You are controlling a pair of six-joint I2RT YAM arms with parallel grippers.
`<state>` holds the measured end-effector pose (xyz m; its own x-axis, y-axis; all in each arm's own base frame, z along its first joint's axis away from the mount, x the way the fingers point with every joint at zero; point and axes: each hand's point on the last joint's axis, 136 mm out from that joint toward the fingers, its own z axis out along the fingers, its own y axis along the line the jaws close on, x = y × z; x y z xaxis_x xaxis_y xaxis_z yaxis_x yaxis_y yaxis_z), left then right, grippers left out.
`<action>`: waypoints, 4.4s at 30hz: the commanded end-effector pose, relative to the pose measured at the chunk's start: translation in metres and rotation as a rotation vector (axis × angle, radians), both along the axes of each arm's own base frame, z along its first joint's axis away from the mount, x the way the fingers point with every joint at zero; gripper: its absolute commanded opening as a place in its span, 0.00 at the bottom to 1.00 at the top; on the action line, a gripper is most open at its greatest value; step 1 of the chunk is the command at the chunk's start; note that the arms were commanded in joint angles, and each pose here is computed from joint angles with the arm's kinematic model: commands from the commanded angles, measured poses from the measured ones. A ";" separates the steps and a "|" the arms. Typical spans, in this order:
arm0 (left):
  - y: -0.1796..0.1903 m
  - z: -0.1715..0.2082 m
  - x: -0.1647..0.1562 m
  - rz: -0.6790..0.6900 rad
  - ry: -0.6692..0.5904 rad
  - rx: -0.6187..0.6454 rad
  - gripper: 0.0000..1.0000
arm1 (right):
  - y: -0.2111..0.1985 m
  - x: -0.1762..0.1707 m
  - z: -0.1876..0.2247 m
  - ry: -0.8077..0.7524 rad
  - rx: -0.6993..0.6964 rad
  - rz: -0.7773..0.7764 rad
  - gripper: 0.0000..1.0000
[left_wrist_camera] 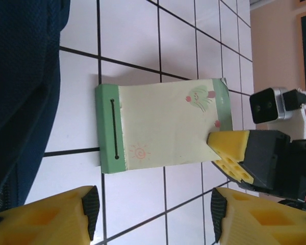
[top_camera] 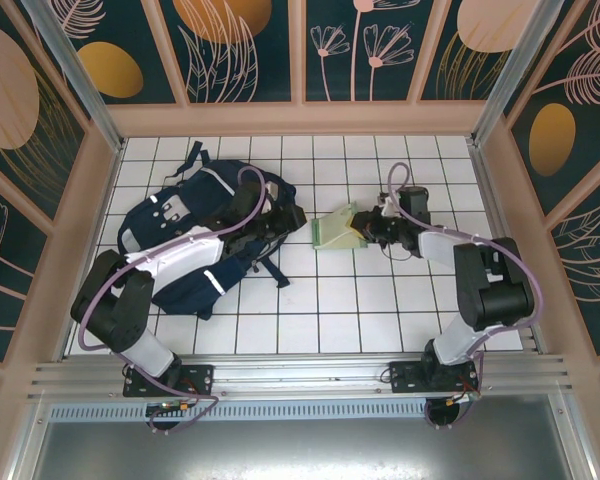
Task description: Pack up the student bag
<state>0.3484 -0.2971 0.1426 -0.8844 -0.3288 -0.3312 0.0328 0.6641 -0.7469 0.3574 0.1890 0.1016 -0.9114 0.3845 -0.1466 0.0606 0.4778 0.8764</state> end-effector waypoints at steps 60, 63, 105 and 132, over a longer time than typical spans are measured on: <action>-0.029 0.110 -0.015 -0.170 -0.175 -0.612 0.01 | 0.002 -0.052 0.137 -0.285 0.227 0.050 0.92; -0.028 0.105 -0.022 -0.182 -0.169 -0.621 0.00 | 0.004 -0.052 0.154 -0.313 0.284 0.053 0.85; 0.189 0.091 0.060 0.529 -0.083 -0.188 0.88 | -0.025 -0.038 0.107 -0.249 -0.039 -0.071 0.00; 0.179 0.039 0.177 0.429 -0.016 -0.303 0.45 | -0.022 -0.033 0.087 -0.216 -0.044 -0.048 0.00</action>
